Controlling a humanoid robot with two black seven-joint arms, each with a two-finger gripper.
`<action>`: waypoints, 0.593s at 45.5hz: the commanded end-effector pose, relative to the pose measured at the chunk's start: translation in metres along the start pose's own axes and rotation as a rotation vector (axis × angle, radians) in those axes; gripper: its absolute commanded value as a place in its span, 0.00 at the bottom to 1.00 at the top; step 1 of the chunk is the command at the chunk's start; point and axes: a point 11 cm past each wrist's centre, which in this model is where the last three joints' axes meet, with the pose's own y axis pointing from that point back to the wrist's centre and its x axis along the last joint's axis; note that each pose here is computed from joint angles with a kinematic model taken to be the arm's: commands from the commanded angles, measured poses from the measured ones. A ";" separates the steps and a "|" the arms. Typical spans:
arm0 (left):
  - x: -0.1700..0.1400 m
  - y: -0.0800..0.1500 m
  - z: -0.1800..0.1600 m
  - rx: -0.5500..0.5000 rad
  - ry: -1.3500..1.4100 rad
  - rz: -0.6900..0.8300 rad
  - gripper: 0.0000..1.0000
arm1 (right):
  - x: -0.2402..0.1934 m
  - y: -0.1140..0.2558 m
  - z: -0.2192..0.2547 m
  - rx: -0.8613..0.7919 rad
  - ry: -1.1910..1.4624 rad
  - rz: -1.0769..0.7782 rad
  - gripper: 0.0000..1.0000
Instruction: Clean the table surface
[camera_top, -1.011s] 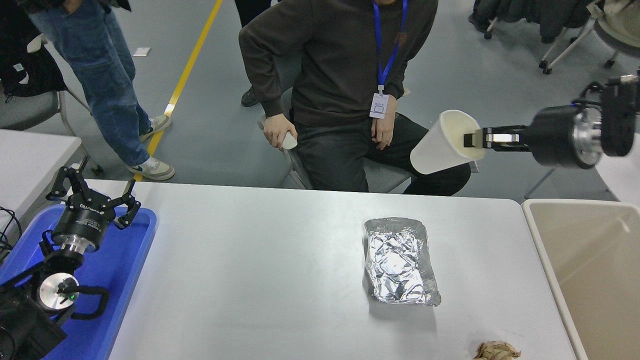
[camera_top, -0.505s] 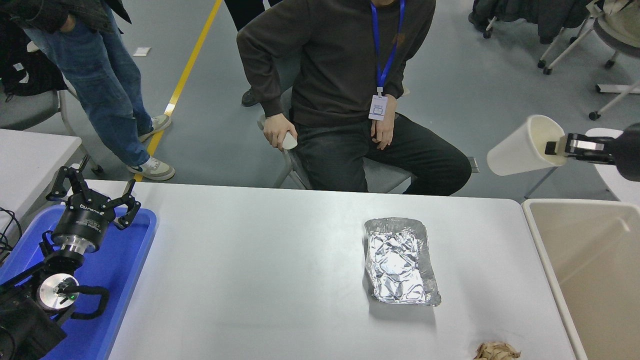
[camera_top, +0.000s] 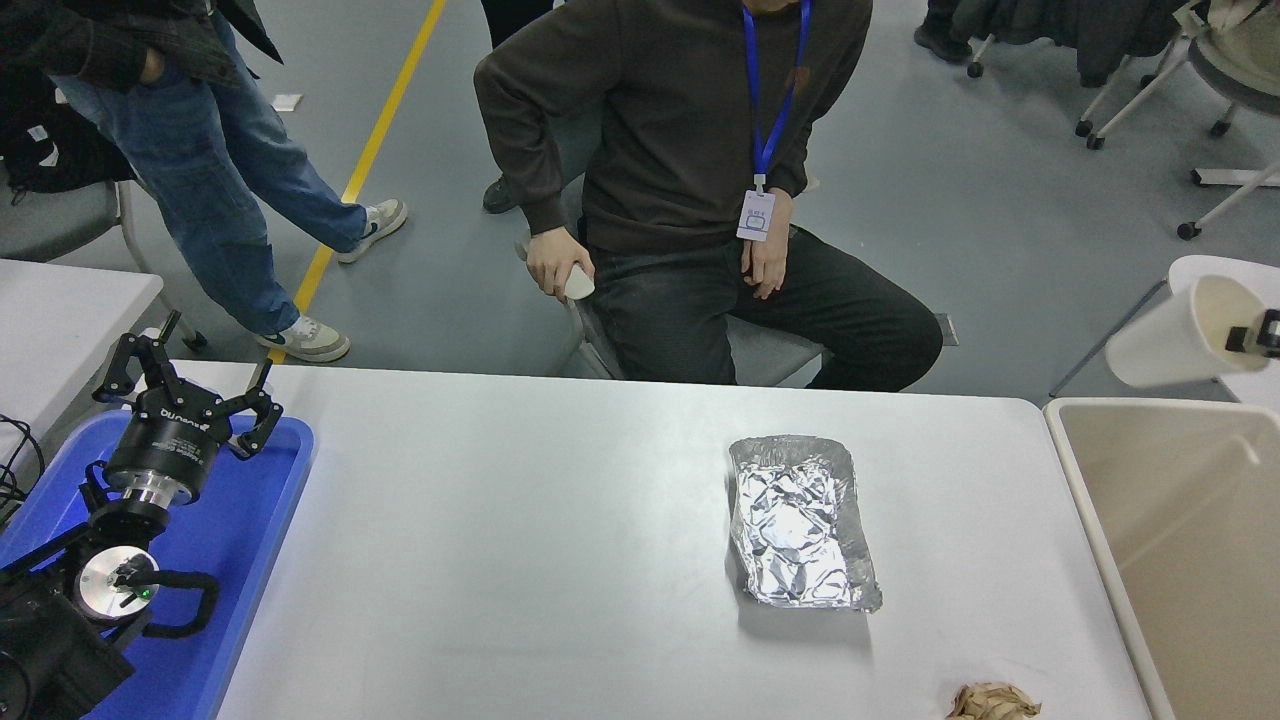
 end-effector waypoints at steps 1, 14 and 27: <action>0.000 0.000 0.000 0.000 0.000 0.000 1.00 | -0.013 -0.003 0.055 -0.078 -0.072 0.017 0.00; 0.000 0.000 0.000 0.000 0.000 0.000 1.00 | -0.034 -0.019 0.100 -0.188 -0.155 0.047 0.00; 0.000 0.000 0.000 0.000 0.000 0.000 1.00 | -0.059 -0.029 0.130 -0.289 -0.202 0.089 0.00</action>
